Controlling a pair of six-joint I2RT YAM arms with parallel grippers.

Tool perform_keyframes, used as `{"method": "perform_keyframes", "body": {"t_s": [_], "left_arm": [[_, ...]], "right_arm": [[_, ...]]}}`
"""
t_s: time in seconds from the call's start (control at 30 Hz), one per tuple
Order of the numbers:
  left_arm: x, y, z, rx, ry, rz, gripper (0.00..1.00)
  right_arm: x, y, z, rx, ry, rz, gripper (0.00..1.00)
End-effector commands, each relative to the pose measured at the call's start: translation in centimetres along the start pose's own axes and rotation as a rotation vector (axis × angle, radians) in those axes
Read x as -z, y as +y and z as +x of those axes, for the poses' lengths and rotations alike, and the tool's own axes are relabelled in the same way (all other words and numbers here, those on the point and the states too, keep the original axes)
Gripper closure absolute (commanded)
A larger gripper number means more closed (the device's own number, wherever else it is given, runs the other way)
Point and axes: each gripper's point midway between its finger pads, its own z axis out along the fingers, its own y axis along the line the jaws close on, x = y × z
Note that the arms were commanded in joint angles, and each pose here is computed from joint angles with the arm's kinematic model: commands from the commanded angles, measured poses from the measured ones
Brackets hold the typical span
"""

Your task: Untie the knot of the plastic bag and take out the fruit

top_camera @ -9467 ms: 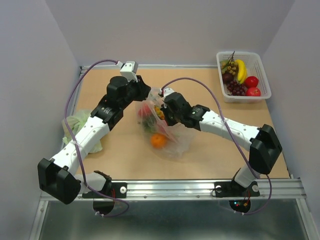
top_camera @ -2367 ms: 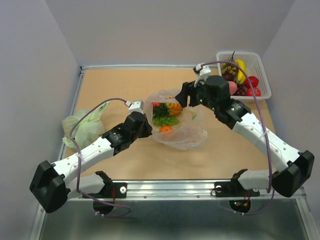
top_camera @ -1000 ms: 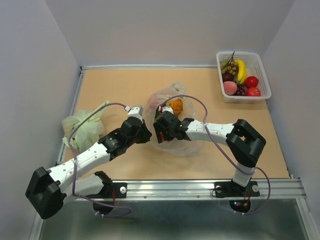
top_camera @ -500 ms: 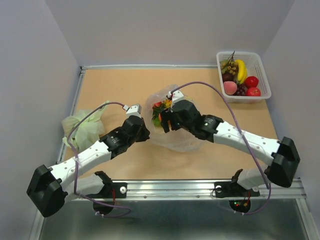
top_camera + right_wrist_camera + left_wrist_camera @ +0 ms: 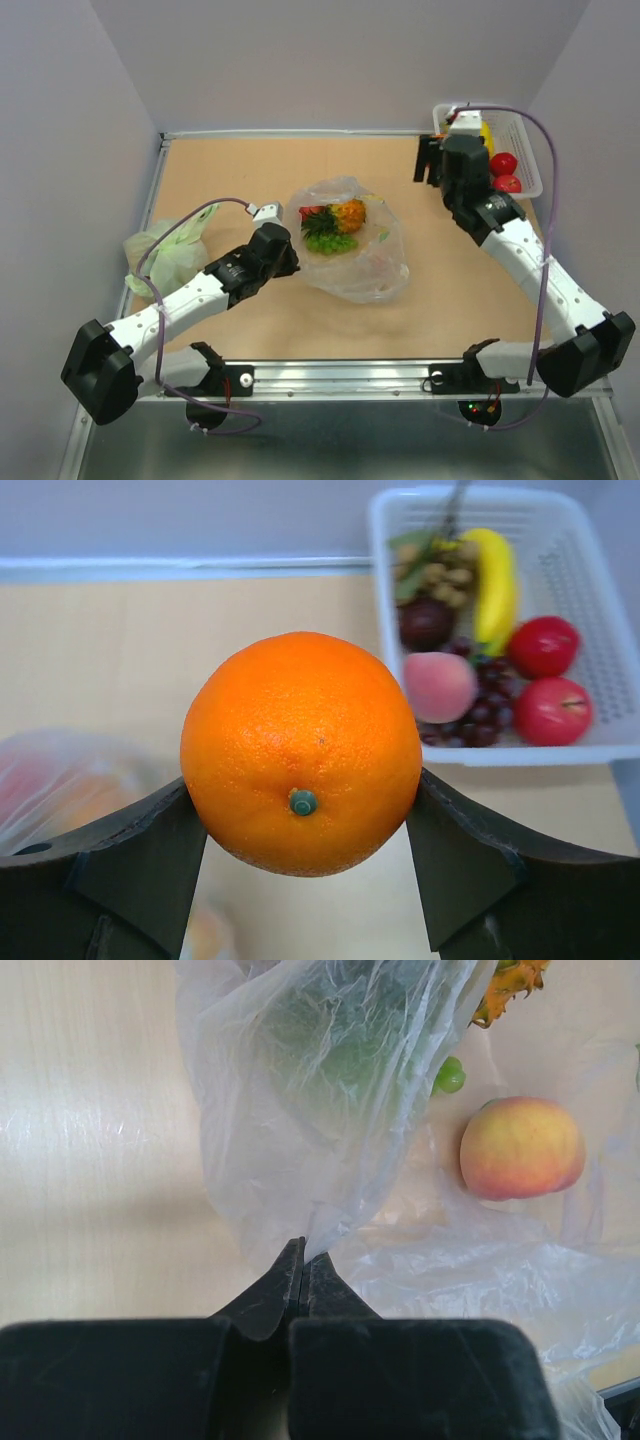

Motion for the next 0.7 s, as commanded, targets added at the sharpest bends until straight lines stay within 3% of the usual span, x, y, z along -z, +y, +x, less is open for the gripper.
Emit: {"method": "perform_keyframes", "body": {"t_s": [0.0, 0.2, 0.23, 0.27, 0.43, 0.53, 0.67], "left_arm": [[0.9, -1.3, -2.1, -0.003, -0.048, 0.039, 1.0], [1.1, -1.8, -1.5, -0.017, -0.019, 0.076, 1.0], [1.2, -2.0, -1.5, -0.018, -0.02, 0.089, 1.0], [1.2, -2.1, -1.4, -0.02, -0.017, 0.095, 1.0], [1.5, -2.4, -1.7, -0.029, -0.029, 0.113, 1.0], [1.5, -2.6, -1.9, -0.031, -0.033, 0.122, 1.0], [1.4, -3.0, -2.0, -0.036, -0.037, 0.142, 1.0]], "right_arm": [[-4.5, -9.4, -2.5, -0.132, -0.021, 0.256, 0.77], [-12.6, -18.3, 1.2, -0.308, 0.076, 0.431, 0.66], [-14.2, -20.1, 2.1, -0.336, 0.093, 0.466, 0.57], [-14.1, -20.8, 2.1, -0.347, 0.091, 0.48, 0.57], [-16.6, -23.6, 2.5, -0.353, 0.091, 0.568, 0.0], [-16.0, -23.6, 1.3, -0.352, 0.066, 0.565, 0.0], [-14.9, -21.1, 0.2, -0.344, 0.067, 0.42, 0.0]]}}
